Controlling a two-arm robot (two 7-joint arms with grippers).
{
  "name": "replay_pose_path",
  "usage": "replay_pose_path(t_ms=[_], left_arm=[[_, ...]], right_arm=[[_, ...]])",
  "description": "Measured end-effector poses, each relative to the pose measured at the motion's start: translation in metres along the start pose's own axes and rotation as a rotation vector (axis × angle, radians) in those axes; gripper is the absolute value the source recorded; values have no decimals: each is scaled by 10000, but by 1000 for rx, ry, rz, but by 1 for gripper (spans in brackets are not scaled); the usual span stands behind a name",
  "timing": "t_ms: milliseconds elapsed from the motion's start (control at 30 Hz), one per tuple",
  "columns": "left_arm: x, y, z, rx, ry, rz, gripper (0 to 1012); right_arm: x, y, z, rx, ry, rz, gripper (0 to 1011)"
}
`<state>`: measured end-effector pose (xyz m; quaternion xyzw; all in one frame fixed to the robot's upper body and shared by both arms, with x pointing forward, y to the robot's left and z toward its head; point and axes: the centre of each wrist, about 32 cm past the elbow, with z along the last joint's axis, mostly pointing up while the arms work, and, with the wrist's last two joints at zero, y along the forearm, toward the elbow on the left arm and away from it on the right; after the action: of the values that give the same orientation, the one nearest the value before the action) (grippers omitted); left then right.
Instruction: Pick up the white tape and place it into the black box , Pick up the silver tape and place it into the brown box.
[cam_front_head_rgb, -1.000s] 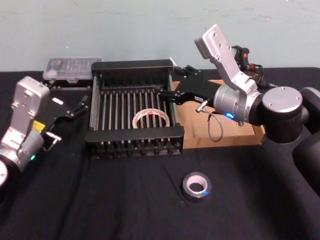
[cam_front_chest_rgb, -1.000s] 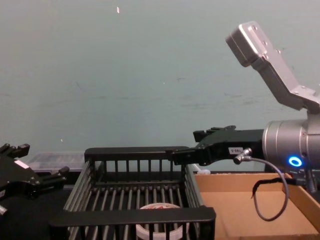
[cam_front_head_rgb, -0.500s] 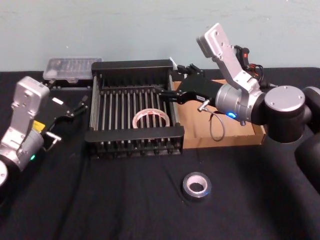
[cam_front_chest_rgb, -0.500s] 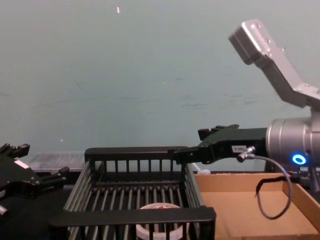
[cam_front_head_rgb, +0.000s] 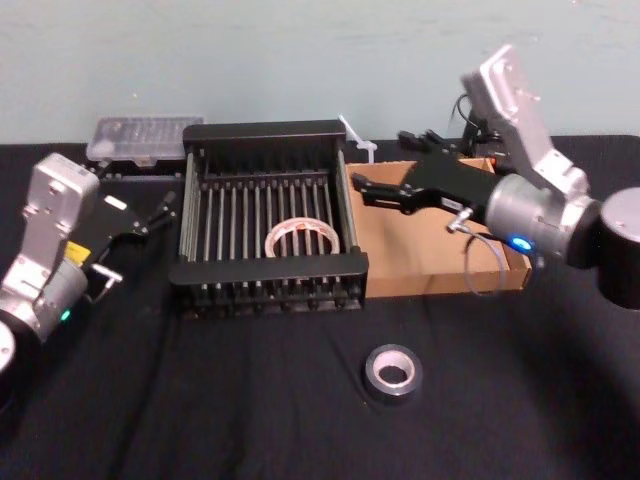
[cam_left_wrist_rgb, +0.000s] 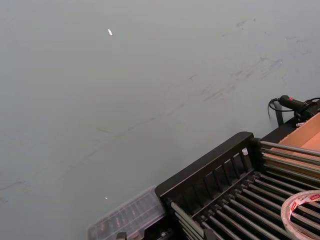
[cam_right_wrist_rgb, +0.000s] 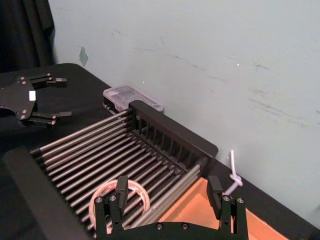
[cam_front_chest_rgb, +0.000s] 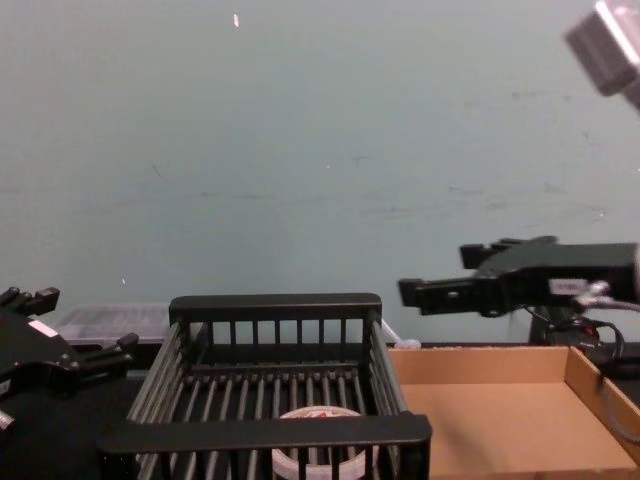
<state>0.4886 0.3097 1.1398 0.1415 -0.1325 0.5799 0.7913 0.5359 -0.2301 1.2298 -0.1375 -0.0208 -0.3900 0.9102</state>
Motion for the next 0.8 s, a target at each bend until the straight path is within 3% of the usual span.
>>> replay_pose_path(t_ms=[367, 600, 800], left_arm=[[0, 0, 0, 0, 0, 0, 1001], [0, 0, 0, 0, 0, 0, 1002], [0, 0, 0, 0, 0, 0, 1001]], right_arm=[[-14, -483, -90, -48, 36, 13, 1000], [-99, -757, -215, -130, 73, 39, 1000], [-188, -877, -305, -186, 95, 67, 1002]])
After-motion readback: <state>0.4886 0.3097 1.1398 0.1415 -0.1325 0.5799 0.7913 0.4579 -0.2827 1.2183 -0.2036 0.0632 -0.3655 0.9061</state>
